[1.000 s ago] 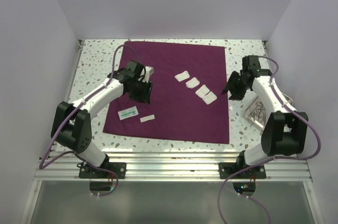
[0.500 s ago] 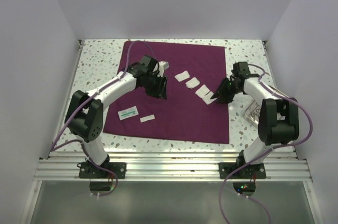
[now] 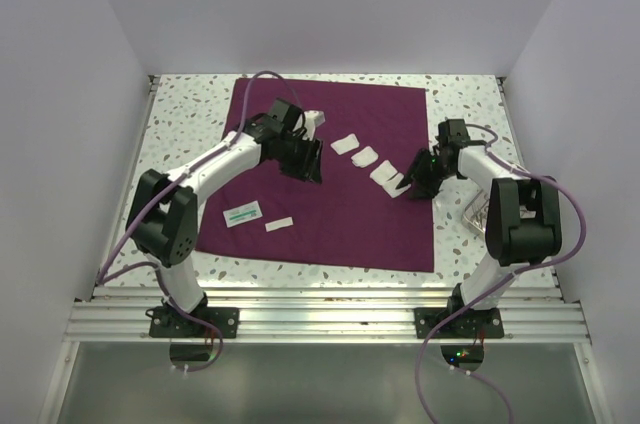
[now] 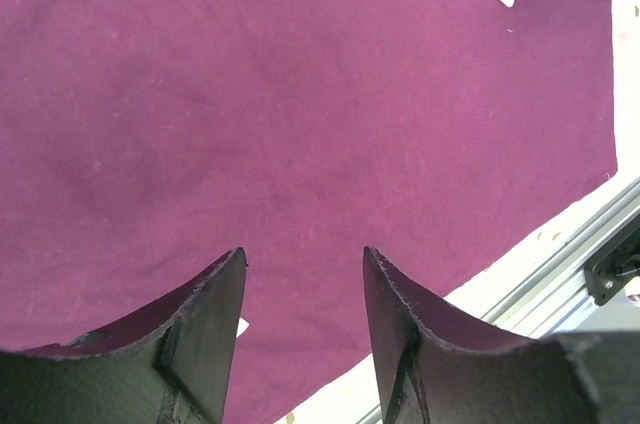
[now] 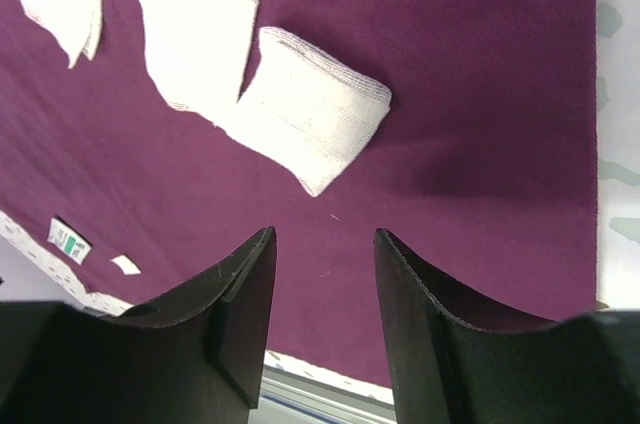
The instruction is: Prepare the surgical pack
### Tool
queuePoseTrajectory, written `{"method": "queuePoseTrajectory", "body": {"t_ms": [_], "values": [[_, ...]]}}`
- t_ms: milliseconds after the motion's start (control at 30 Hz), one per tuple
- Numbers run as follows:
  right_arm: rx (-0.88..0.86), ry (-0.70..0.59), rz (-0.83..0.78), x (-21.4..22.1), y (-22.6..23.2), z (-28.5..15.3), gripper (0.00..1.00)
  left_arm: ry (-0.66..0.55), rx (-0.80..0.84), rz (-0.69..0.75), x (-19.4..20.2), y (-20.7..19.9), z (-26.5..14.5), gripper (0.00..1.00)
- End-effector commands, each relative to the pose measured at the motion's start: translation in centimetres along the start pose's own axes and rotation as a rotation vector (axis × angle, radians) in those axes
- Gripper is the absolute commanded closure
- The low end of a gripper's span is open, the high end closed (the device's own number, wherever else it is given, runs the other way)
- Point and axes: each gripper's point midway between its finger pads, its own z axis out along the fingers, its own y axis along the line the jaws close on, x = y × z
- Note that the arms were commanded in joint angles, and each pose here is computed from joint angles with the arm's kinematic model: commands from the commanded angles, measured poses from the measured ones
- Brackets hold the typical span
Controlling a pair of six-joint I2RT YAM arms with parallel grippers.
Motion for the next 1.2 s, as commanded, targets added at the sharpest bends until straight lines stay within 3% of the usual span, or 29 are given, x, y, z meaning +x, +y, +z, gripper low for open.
{"method": "queuePoseTrajectory", "body": {"t_ms": [0, 200, 500, 733, 900, 1167], "values": [[0.015, -0.038, -0.033, -1.0, 0.3, -1.1, 0.52, -0.057, 0.017, 0.1, -2.1, -2.0, -0.1, 0.45], [0.04, -0.03, -0.05, -1.0, -0.1, -1.2, 0.49, -0.074, -0.004, 0.112, -4.6, -2.8, 1.7, 0.45], [0.08, -0.053, -0.077, -0.7, -0.9, -2.5, 0.49, -0.195, -0.079, 0.193, -8.3, -3.6, 3.3, 0.44], [0.076, -0.052, -0.105, 0.4, -0.9, -4.5, 0.48, -0.27, -0.173, 0.208, -12.0, -1.9, 6.7, 0.43], [0.05, -0.04, -0.116, 1.1, -0.4, -5.5, 0.48, -0.347, -0.284, 0.301, -15.7, -0.1, 8.2, 0.42], [0.03, -0.023, -0.152, 2.1, -0.1, -6.9, 0.48, -0.342, -0.388, 0.46, -17.2, 2.2, 11.5, 0.44]]}}
